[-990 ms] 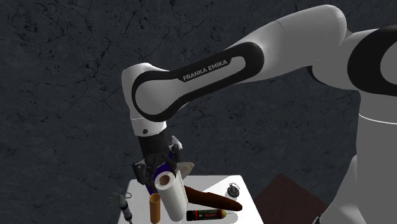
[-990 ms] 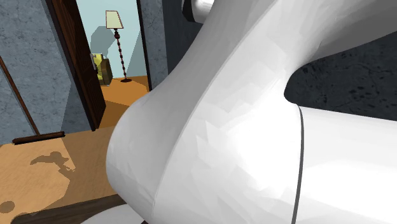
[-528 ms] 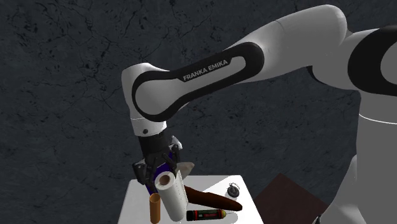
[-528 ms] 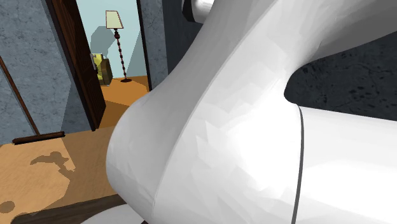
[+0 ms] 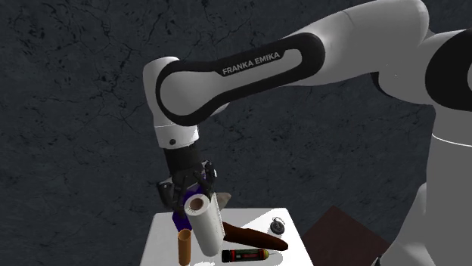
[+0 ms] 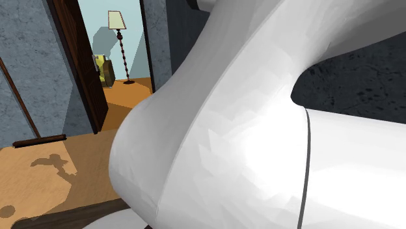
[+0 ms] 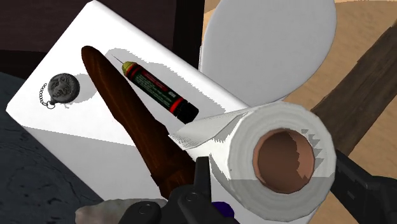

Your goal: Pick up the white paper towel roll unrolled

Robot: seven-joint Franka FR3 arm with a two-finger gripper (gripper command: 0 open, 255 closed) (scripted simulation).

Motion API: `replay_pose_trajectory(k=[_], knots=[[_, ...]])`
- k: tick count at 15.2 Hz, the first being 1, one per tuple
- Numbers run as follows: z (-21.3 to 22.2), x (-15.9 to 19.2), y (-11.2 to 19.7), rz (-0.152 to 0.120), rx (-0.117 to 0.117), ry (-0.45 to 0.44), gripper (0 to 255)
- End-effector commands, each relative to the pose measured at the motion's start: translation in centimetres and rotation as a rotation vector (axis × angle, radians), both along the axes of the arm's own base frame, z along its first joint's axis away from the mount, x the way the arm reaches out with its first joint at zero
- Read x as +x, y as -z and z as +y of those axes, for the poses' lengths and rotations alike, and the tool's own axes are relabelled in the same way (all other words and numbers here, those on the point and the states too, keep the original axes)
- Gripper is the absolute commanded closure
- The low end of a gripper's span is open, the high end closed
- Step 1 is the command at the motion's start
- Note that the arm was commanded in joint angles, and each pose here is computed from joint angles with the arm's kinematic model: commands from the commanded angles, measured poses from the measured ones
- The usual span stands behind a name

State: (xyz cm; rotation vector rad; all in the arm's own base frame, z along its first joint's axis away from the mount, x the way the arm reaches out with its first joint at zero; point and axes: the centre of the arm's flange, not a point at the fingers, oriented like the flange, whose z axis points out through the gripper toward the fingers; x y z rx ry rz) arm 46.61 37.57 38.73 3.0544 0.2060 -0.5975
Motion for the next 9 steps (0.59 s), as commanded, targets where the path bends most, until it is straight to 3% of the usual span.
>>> replay_pose_trajectory(k=[1, 9], knots=[[0.0, 0.0, -1.1, 0.000, 0.000, 0.000, 255], [0.0, 0.0, -4.3, 0.000, 0.000, 0.000, 255]])
